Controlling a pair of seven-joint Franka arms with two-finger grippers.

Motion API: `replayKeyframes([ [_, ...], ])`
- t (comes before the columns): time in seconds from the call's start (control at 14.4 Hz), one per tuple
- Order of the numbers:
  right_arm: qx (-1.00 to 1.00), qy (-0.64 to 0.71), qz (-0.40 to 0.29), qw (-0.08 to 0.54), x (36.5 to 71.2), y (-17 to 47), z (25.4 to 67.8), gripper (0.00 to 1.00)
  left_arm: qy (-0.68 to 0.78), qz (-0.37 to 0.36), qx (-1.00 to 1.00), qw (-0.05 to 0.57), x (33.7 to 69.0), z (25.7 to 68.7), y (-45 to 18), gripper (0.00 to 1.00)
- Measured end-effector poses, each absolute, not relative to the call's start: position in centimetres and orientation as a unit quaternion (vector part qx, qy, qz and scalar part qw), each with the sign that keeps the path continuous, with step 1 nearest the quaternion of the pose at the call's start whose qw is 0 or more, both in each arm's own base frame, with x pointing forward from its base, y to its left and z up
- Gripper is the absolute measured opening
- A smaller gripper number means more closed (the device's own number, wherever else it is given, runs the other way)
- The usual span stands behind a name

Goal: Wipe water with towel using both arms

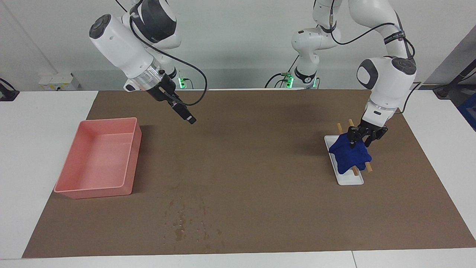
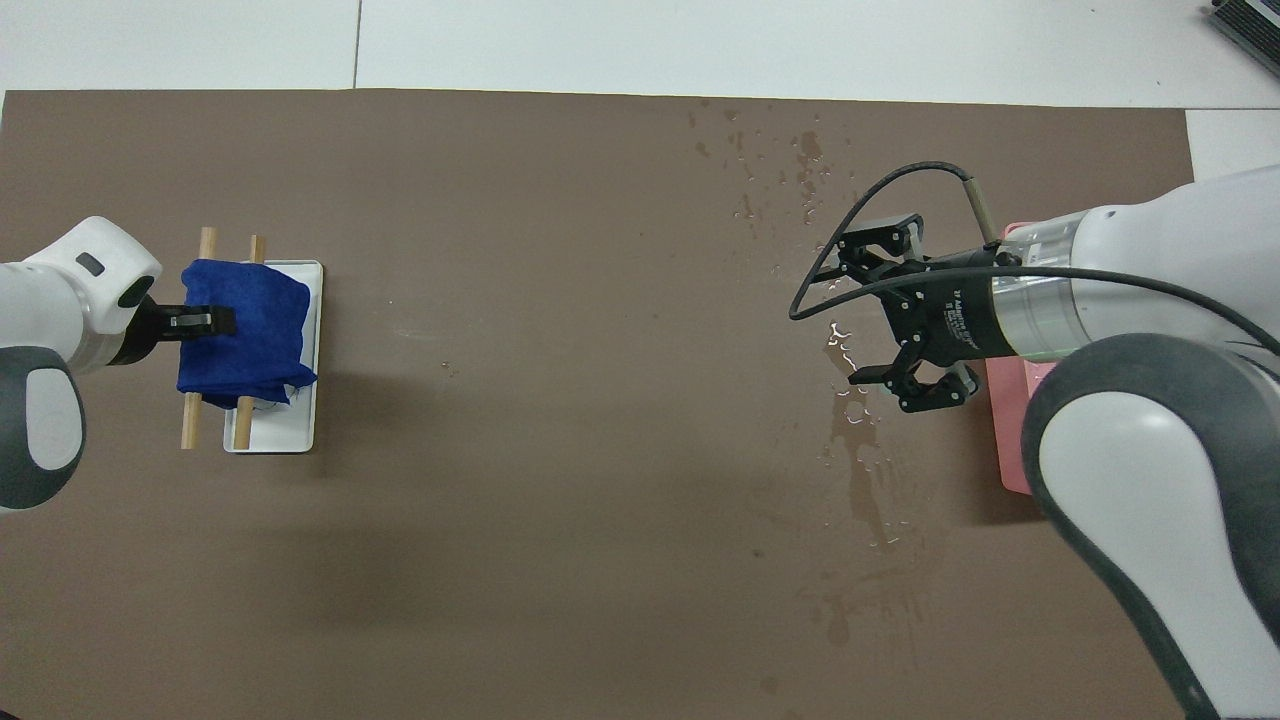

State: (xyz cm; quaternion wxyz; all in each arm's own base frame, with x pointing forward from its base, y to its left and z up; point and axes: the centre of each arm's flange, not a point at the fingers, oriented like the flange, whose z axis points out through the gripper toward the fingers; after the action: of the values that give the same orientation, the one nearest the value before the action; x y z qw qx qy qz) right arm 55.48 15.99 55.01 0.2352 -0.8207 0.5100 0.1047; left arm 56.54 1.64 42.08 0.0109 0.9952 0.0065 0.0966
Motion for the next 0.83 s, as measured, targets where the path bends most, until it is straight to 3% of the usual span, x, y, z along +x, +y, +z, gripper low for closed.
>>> replayKeyframes([
  [0.28,-0.782,0.56,0.111,0.251,54.2,20.1,53.7,1.0,0.009,0.103,0.995,0.01,56.7,42.4,2.0,0.25],
  [0.83,-0.738,0.607,0.13,0.265,51.2,26.8,51.3,1.0,0.009,0.103,0.995,0.01,56.7,42.4,2.0,0.24],
])
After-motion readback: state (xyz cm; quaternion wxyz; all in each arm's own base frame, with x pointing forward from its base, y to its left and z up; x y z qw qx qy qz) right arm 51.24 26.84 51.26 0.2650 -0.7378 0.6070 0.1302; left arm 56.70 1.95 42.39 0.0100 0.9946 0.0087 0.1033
